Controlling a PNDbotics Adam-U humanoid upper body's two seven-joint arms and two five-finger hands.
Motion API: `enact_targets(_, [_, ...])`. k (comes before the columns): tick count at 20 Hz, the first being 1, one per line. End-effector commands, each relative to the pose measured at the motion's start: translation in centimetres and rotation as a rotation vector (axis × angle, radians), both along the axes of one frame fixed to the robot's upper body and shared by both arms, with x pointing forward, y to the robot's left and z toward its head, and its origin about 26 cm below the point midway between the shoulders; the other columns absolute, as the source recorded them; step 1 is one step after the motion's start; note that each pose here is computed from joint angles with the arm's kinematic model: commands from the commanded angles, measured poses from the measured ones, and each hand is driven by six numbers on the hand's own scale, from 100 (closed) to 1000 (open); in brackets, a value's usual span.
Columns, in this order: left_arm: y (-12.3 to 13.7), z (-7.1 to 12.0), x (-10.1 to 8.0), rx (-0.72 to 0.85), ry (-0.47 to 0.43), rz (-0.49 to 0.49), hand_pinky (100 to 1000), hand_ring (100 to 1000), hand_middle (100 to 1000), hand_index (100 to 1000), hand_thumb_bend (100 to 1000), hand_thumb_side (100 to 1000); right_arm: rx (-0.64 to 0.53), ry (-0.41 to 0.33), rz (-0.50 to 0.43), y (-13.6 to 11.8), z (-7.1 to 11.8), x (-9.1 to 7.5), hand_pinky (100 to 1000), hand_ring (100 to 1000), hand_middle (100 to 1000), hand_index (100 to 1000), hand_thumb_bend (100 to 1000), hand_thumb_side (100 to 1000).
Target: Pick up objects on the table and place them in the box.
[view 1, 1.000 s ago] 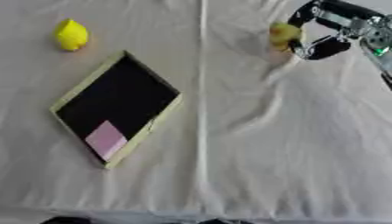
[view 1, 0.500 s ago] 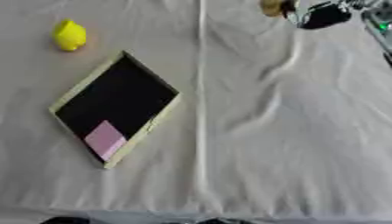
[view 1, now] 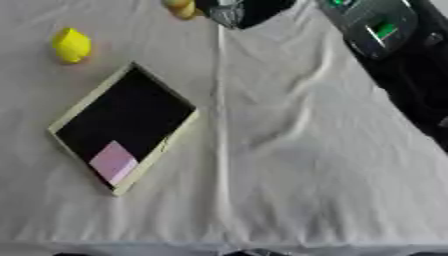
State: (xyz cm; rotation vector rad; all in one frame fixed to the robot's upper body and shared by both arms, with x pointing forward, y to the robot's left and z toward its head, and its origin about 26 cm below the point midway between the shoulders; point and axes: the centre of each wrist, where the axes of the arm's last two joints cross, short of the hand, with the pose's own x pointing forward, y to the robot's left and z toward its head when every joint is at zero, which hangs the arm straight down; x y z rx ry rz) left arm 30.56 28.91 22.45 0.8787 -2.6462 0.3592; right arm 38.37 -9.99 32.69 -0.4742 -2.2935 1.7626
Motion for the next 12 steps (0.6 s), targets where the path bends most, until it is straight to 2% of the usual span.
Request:
enact_targets(1, [1.0, 1.4, -0.5, 0.052, -0.055, 0.048, 795, 753, 701, 873, 262, 355, -0.033, -0.087, 0.033, 2.8, -0.2, -0.7, 808, 662, 419, 496, 100, 100])
enact_targets(6, [2.1, 1.7, -0.8, 0.112, -0.066, 0.107, 797, 753, 701, 874, 273, 337, -0.124, -0.102, 0.035, 5.6, -4.3, 0.4, 808, 665, 427, 502, 100, 100])
enact_targets(12, [2.2, 1.6, -0.8, 0.117, -0.062, 0.111, 796, 753, 701, 874, 267, 344, -0.185, -0.064, 0.016, 6.7, -8.3, 1.9, 808, 665, 433, 508, 100, 100])
